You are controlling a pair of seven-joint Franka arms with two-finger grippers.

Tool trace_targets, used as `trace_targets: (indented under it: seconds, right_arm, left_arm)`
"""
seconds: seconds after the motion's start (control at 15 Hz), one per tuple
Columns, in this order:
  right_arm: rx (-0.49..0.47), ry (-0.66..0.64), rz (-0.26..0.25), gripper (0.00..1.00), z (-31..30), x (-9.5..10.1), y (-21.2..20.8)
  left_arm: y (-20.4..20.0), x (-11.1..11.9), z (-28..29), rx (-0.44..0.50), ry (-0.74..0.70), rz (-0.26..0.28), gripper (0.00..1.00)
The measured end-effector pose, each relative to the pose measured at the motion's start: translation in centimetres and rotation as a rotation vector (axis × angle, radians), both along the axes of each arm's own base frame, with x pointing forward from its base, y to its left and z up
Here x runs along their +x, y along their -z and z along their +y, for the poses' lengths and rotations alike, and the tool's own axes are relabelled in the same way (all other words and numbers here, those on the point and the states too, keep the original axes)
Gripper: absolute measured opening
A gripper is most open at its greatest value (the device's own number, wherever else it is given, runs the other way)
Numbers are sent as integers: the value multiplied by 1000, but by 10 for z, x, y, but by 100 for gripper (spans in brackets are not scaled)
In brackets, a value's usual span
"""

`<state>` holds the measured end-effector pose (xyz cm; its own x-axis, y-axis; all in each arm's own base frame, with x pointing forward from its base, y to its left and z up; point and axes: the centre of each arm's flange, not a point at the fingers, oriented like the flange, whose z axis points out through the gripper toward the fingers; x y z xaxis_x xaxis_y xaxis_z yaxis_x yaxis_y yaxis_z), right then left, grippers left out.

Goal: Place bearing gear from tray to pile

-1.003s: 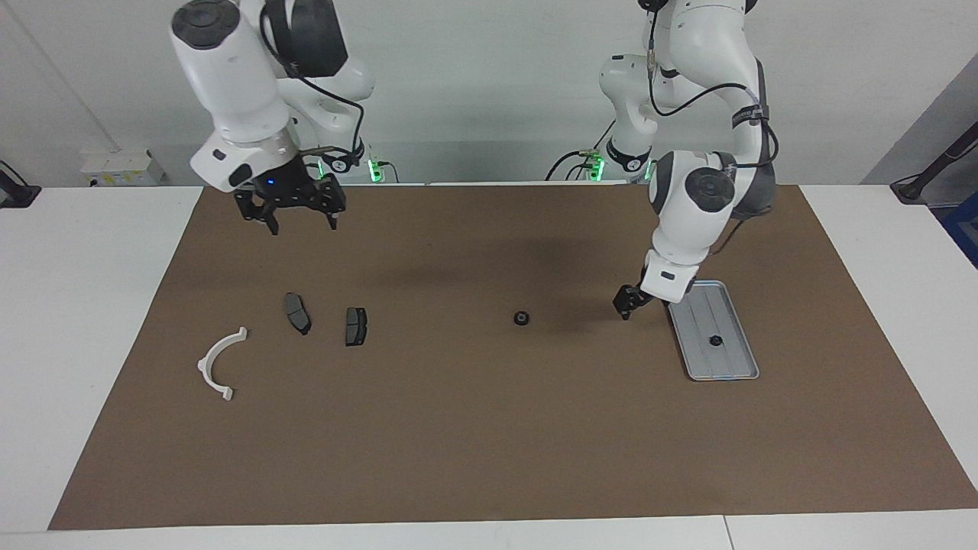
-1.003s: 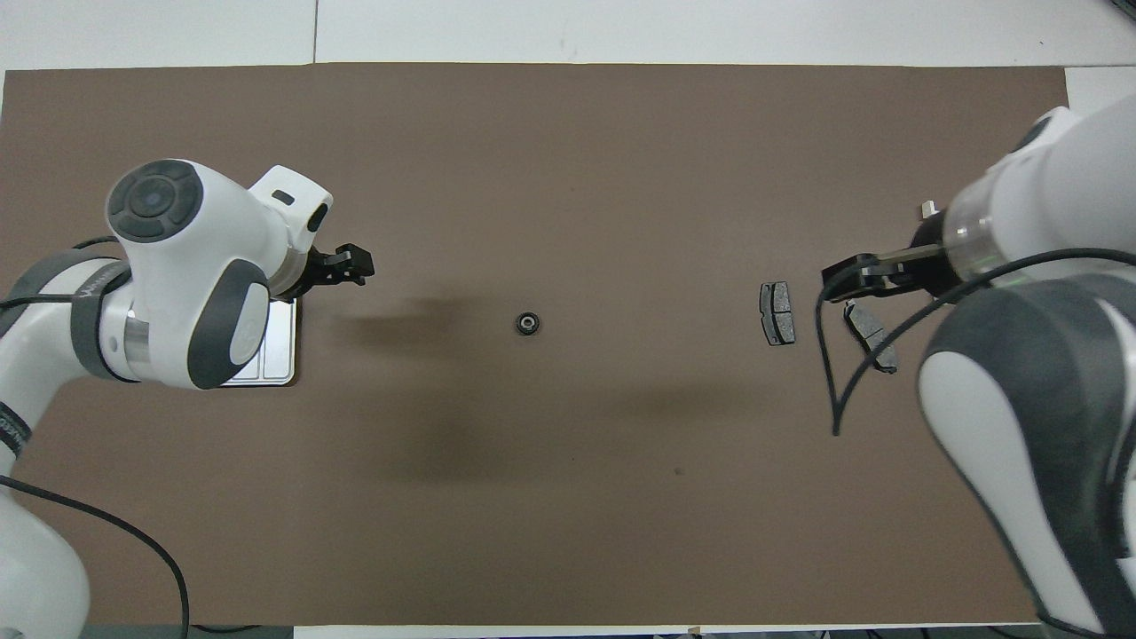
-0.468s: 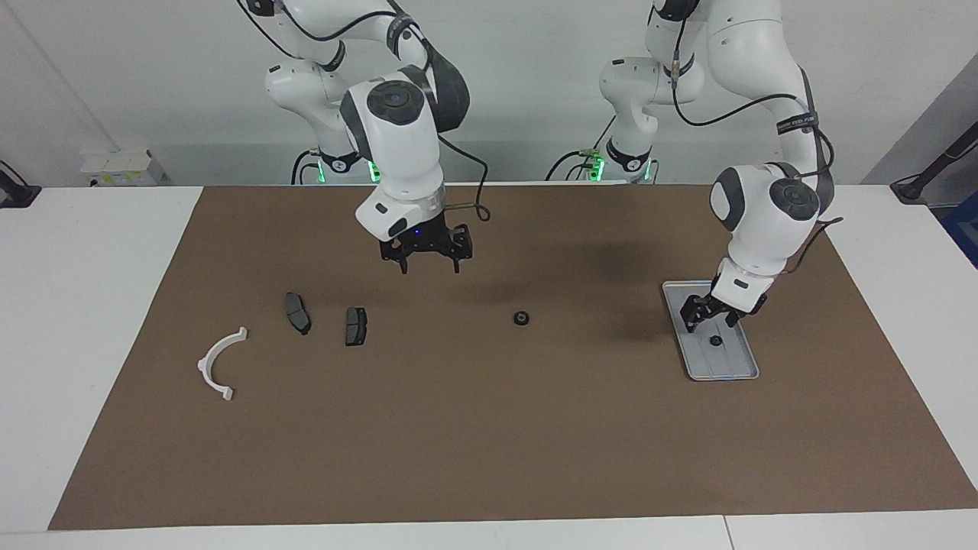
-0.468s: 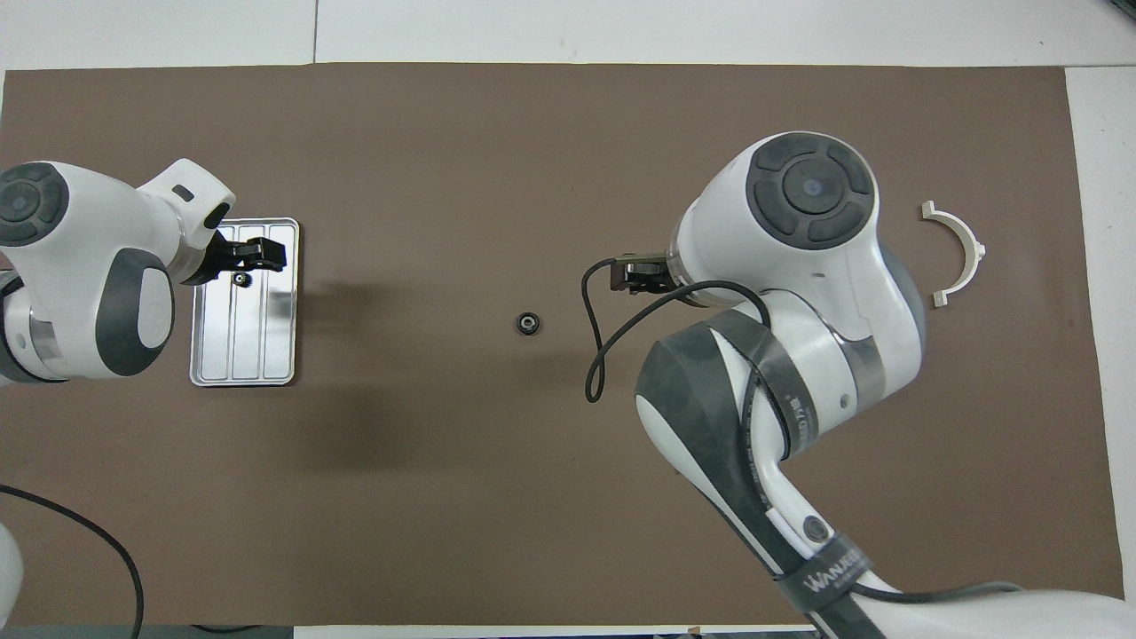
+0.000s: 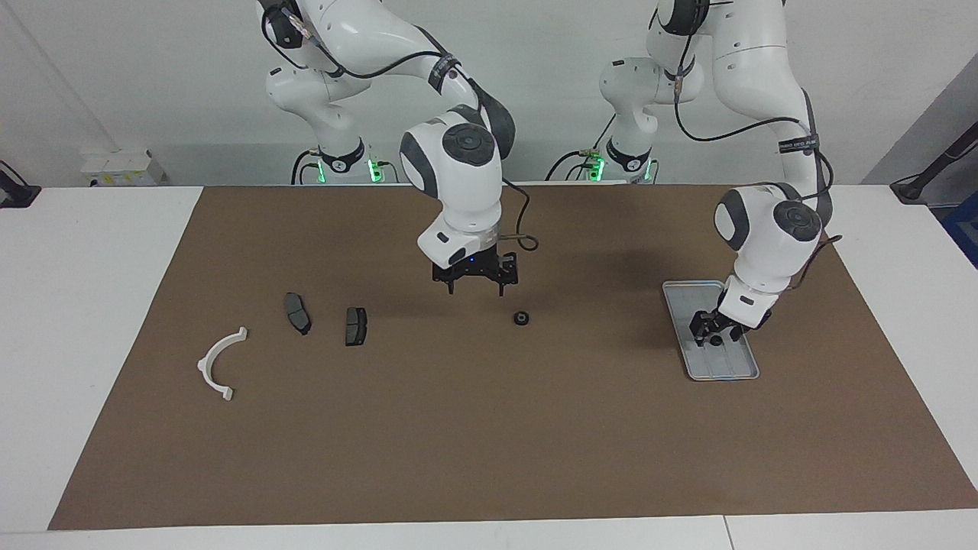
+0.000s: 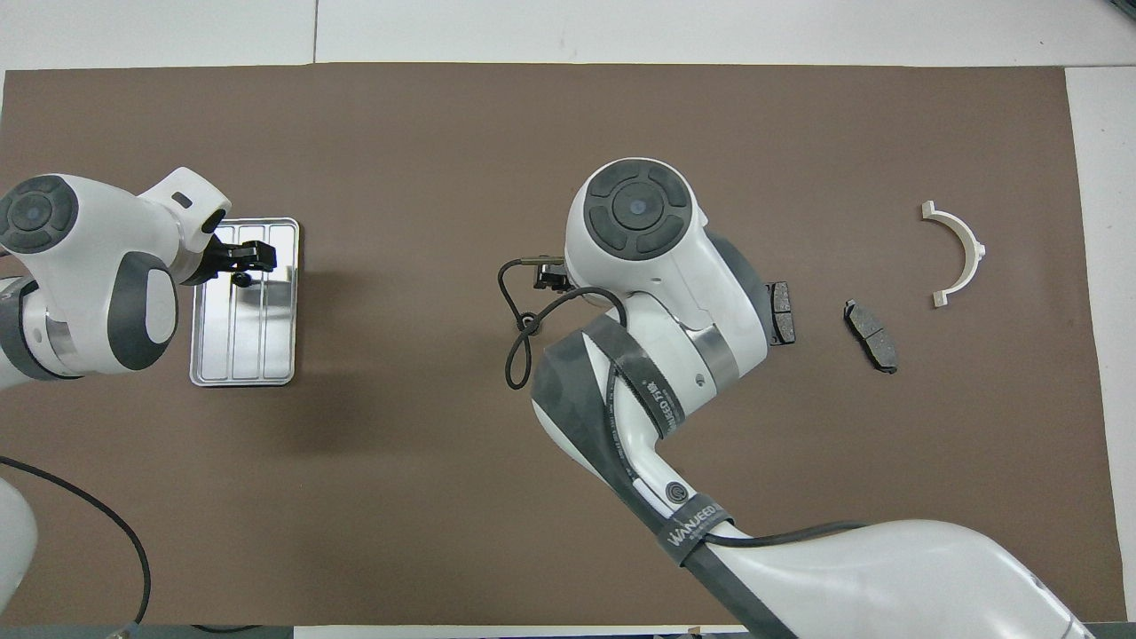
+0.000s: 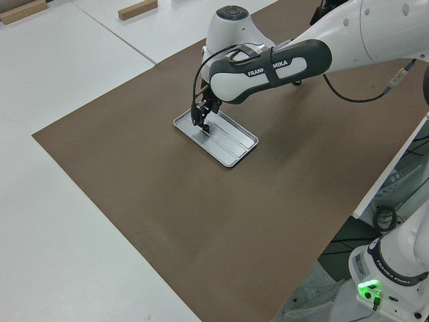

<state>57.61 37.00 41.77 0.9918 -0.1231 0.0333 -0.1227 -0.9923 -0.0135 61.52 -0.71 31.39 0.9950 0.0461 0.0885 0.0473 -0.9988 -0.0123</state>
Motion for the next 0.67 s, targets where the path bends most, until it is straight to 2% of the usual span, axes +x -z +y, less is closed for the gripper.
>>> trace_targets:
  seconds: [0.2, 0.67]
  right_arm:
    - [-40, 48, -22, 100, 40, 0, 24]
    - [-51, 102, -15, 100, 78, -5, 55]
  left_arm:
    - [8, -1, 2, 1, -4, 11, 81]
    - [18, -7, 3, 1, -4, 25, 80]
